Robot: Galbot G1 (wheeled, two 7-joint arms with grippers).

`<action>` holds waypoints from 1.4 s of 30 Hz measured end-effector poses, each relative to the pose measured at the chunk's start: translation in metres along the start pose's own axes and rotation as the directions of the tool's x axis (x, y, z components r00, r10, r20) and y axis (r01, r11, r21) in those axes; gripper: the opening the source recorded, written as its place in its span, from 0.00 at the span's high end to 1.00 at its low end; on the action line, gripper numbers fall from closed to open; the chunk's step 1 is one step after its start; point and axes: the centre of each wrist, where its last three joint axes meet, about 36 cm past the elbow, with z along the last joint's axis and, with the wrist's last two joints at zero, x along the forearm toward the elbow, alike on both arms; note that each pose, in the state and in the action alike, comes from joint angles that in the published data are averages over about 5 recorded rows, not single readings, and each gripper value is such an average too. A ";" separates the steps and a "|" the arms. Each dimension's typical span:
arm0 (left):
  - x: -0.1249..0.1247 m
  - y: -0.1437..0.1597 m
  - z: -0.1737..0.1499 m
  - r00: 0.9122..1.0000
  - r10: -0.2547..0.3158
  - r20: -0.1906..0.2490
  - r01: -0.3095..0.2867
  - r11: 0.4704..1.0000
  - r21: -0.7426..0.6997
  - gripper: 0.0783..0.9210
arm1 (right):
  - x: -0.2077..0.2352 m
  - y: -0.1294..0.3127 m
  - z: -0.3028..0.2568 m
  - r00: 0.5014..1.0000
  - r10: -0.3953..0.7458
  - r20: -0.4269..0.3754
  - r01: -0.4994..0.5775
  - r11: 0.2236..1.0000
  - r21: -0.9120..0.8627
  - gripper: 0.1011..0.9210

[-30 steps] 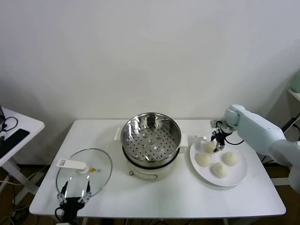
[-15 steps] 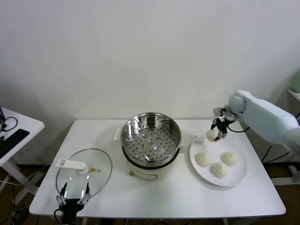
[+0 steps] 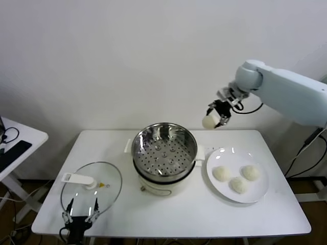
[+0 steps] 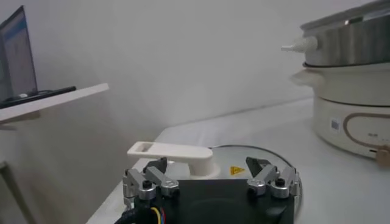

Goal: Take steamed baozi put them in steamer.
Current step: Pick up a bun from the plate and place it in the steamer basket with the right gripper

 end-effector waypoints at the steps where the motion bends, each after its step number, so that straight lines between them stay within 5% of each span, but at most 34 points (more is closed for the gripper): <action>1: 0.000 0.000 0.000 1.000 0.000 0.000 0.000 1.000 0.001 0.12 | 0.001 -0.005 -0.008 1.000 0.001 -0.001 -0.001 0.999 0.039 0.31; 16: -0.001 -0.008 -0.001 1.000 0.010 0.003 -0.010 1.000 0.008 0.12 | -0.059 -0.068 -0.084 0.998 -0.059 -0.009 0.057 0.891 0.451 0.31; 42: -0.002 -0.003 0.007 1.000 -0.012 0.001 0.012 1.000 -0.001 0.12 | -0.160 -0.095 -0.089 0.988 -0.148 0.038 0.100 0.816 0.569 0.31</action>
